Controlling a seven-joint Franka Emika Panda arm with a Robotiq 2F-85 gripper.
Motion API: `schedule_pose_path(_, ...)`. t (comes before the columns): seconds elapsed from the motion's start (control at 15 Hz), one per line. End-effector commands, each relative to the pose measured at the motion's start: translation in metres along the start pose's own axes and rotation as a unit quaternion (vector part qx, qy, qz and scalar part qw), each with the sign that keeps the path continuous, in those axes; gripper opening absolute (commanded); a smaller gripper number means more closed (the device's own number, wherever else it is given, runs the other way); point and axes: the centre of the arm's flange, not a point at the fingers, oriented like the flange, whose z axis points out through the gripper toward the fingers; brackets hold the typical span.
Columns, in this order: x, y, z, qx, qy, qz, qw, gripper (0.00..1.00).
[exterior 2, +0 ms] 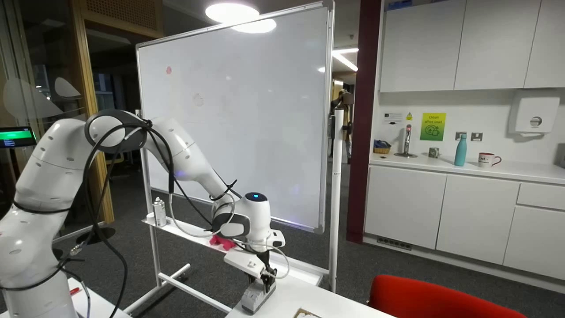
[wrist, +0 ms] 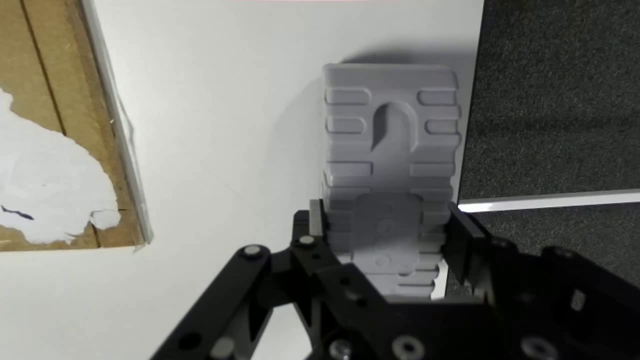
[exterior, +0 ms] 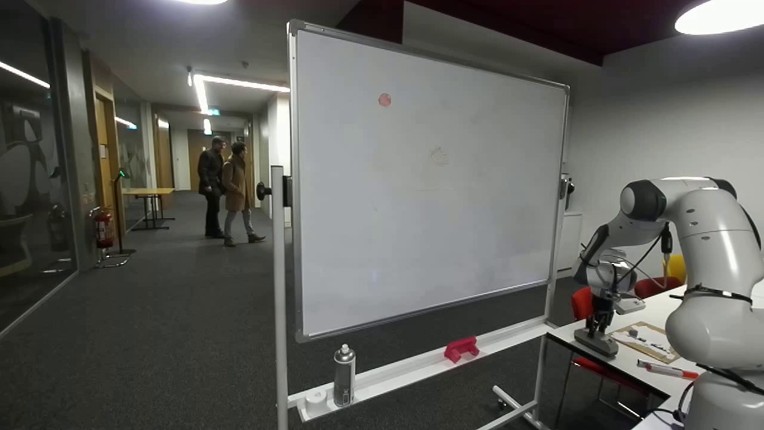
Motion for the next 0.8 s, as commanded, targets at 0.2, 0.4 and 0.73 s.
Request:
schedule_pose_path(0.2,-0.045,-0.072,-0.072,-0.023,0.071,-0.011,0.9972,0.32)
schedule_pose_path(0.4,-0.066,-0.105,-0.101,-0.04,0.1,0.004,0.9941,0.32)
schedule_pose_path(0.73,-0.092,-0.17,-0.149,-0.079,0.123,-0.002,0.9892,0.32)
